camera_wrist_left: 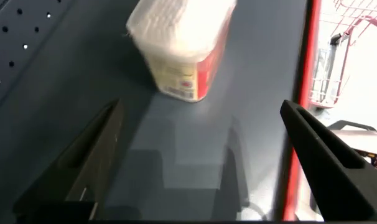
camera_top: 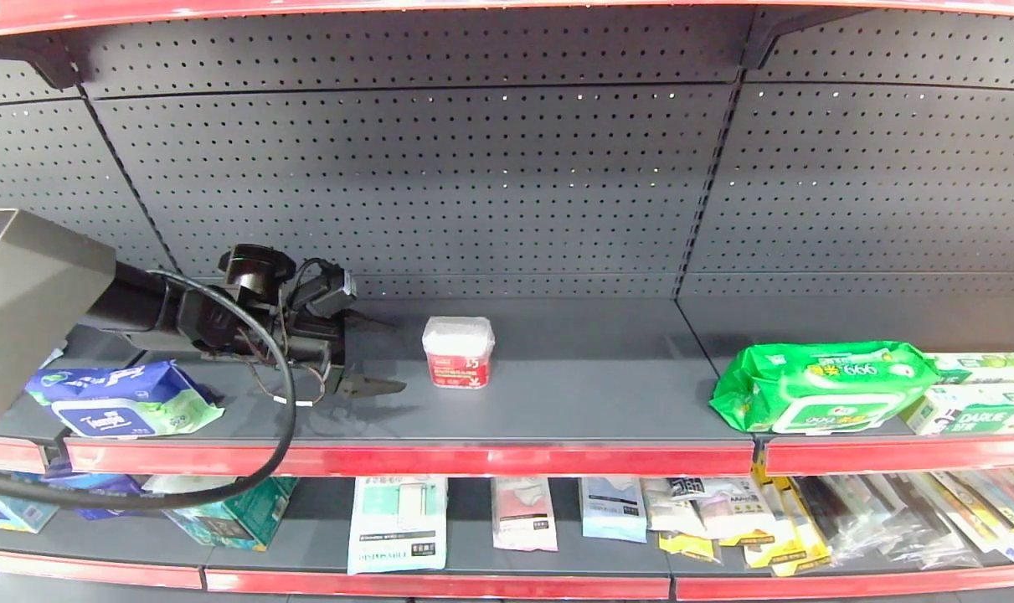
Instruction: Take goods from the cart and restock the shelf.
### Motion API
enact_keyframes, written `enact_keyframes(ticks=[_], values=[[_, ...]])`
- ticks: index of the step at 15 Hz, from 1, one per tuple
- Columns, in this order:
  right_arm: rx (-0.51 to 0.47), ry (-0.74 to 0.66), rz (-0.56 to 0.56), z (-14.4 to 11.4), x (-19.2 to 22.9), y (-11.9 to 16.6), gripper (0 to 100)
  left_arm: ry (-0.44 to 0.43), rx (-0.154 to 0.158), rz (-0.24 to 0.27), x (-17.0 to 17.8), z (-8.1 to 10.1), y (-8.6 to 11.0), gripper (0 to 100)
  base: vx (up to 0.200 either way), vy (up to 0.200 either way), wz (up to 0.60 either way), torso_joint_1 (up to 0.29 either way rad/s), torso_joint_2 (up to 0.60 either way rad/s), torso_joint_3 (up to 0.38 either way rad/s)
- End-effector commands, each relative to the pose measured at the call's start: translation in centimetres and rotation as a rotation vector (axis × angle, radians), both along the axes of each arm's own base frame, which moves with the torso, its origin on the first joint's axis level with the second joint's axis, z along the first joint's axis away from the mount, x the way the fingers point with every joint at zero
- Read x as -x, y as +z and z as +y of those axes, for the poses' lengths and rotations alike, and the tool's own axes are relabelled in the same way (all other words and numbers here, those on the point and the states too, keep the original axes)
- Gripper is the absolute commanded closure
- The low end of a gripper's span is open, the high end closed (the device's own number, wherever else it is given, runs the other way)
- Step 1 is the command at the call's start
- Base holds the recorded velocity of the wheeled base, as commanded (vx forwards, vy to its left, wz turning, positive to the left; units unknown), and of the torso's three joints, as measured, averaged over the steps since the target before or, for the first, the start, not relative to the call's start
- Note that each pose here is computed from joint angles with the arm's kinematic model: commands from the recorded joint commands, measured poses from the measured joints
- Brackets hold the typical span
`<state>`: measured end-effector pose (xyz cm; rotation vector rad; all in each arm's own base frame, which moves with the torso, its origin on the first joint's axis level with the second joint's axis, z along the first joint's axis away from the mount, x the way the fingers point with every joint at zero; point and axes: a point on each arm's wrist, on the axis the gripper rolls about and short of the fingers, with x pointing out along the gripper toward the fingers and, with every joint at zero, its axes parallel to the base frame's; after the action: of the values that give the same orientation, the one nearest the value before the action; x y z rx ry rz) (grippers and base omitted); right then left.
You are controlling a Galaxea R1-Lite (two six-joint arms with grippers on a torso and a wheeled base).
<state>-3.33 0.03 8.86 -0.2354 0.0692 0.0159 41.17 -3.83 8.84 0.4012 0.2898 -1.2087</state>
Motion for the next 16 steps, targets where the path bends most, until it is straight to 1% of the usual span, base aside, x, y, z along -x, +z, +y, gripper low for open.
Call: enact_keyframes(ticks=[1,2,4,5,6,7,9,10,12,14,16], values=[[0.000,0.000,-0.001,0.0,0.0,0.0,100,0.000,0.002,-0.004,-1.0,0.0,-1.3,0,0.000,0.000,0.00,0.000,0.00,0.000],[0.001,-0.006,-0.001,0.0,0.0,0.0,100,-0.004,0.003,-0.019,-1.4,-0.3,-1.8,0,0.000,0.000,0.00,0.000,0.00,0.000],[0.001,-0.008,0.000,0.0,0.0,0.0,100,-0.021,0.020,-0.045,-2.0,-0.8,-2.7,0,0.000,0.000,0.00,0.000,0.00,0.000],[0.002,-0.008,0.000,0.0,0.0,0.0,100,-0.025,0.023,-0.041,-2.0,-1.0,-2.9,0,0.000,0.000,0.00,0.000,0.00,0.000],[0.002,-0.008,0.000,0.0,0.0,0.0,100,-0.028,0.026,-0.038,-2.0,-1.2,-2.9,0,0.000,0.000,0.00,0.000,0.00,0.000],[0.002,-0.008,0.000,0.0,0.0,0.0,100,-0.025,0.035,-0.026,-2.1,-1.3,-2.8,0,0.000,0.000,0.00,0.000,0.00,0.000],[0.002,-0.008,0.000,0.0,0.0,0.0,100,-0.023,0.047,-0.038,-2.8,-1.6,-2.7,0,0.000,0.000,0.00,0.000,0.00,0.000],[0.002,-0.009,0.000,0.0,0.0,0.0,100,-0.021,0.054,-0.056,-3.5,-1.8,-2.6,0,0.000,0.000,0.00,0.000,0.00,0.000],[0.002,-0.009,0.000,0.0,0.0,0.0,100,-0.019,0.070,-0.057,-3.8,-2.4,-2.3,0,0.000,0.000,0.00,0.000,0.00,0.000],[0.002,-0.009,0.000,0.0,0.0,0.0,100,-0.019,0.094,-0.069,-4.4,-3.3,-2.5,0,0.000,0.000,0.00,0.000,0.00,0.000],[0.002,-0.008,-0.001,0.0,0.0,0.0,100,-0.020,0.125,-0.082,-4.9,-4.4,-2.7,0,0.000,0.000,0.00,0.000,0.00,0.000]])
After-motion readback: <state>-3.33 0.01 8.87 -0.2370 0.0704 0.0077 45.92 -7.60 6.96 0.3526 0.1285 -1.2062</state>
